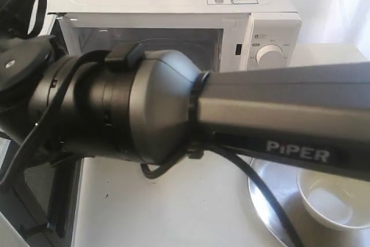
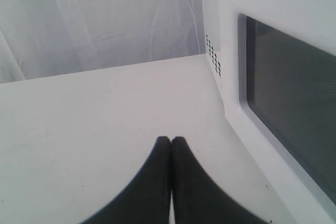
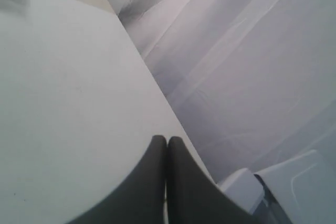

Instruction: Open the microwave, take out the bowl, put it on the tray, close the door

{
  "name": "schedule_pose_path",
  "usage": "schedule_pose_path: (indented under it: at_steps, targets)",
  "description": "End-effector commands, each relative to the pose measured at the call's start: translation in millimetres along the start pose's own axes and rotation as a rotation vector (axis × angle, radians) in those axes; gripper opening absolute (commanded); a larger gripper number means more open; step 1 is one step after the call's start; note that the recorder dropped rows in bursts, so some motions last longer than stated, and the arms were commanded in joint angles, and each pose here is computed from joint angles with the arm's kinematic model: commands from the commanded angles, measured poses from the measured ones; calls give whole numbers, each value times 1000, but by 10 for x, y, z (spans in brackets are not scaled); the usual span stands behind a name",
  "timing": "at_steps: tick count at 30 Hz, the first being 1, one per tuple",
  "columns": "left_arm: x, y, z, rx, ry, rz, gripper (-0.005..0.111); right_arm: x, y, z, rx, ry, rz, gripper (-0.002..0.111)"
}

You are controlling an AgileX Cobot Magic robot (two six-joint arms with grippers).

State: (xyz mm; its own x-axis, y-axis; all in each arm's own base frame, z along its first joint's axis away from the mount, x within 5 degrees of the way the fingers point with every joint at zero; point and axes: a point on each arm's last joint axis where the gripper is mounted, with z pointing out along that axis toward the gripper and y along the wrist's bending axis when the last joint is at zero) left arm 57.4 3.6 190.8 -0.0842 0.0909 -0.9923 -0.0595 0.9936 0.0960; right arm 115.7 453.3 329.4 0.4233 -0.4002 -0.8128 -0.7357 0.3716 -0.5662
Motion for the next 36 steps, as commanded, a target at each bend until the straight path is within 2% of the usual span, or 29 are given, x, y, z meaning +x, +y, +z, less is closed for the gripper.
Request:
schedule_pose_path:
  at_steps: [1, 5, 7, 8, 9, 10, 11, 12, 15, 17, 20, 22, 23, 26, 29, 31, 33, 36]
  targets:
    - [-15, 0, -3, 1, -10, -8, 0, 87, 32, -20, 9, 46, -74, 0]
    - [-15, 0, -3, 1, -10, -8, 0, 276, 31, -39, 67, 157, -237, 0]
    - [-15, 0, -3, 1, -10, -8, 0, 455, -95, -100, 217, 331, -309, 0]
    - [-15, 0, -3, 1, -10, -8, 0, 586, -243, -184, 368, 477, -418, 0]
    - [-15, 0, -3, 1, -10, -8, 0, 677, -346, -229, 455, 557, -491, 0]
    - [-15, 0, -3, 1, -10, -8, 0, 871, -594, -286, 600, 676, -573, 0]
    - [-15, 0, -3, 1, -10, -8, 0, 994, -728, -273, 622, 710, -586, 0]
    - [-15, 0, -3, 1, -10, -8, 0, 1263, -1024, -285, 659, 811, -535, 0]
    - [-15, 0, -3, 1, -10, -8, 0, 1812, -1578, -413, 782, 986, -271, 0]
    - [-15, 0, -3, 1, -10, -8, 0, 1864, -1648, -473, 788, 1024, -207, 0]
    - [-15, 0, -3, 1, -10, -8, 0, 1818, -1682, -493, 800, 1007, -217, 0]
    - [-15, 0, -3, 1, -10, -8, 0, 1739, -1649, -532, 808, 973, -196, 0]
    - [-15, 0, -3, 1, -10, -8, 0, 1581, -1562, -626, 791, 890, -134, 0]
    - [-15, 0, -3, 1, -10, -8, 0, 1206, -1296, -797, 643, 642, 66, 0]
    - [-15, 0, -3, 1, -10, -8, 0, 791, -981, -1111, 416, 375, 159, 0]
    - [-15, 0, -3, 1, -10, -8, 0, 594, -850, -1387, 308, 246, 208, 0]
    - [-15, 0, -3, 1, -10, -8, 0, 474, -804, -1732, 249, 150, 230, 0]
    - [-15, 0, -3, 1, -10, -8, 0, 523, -812, -2239, 220, 70, 281, 0]
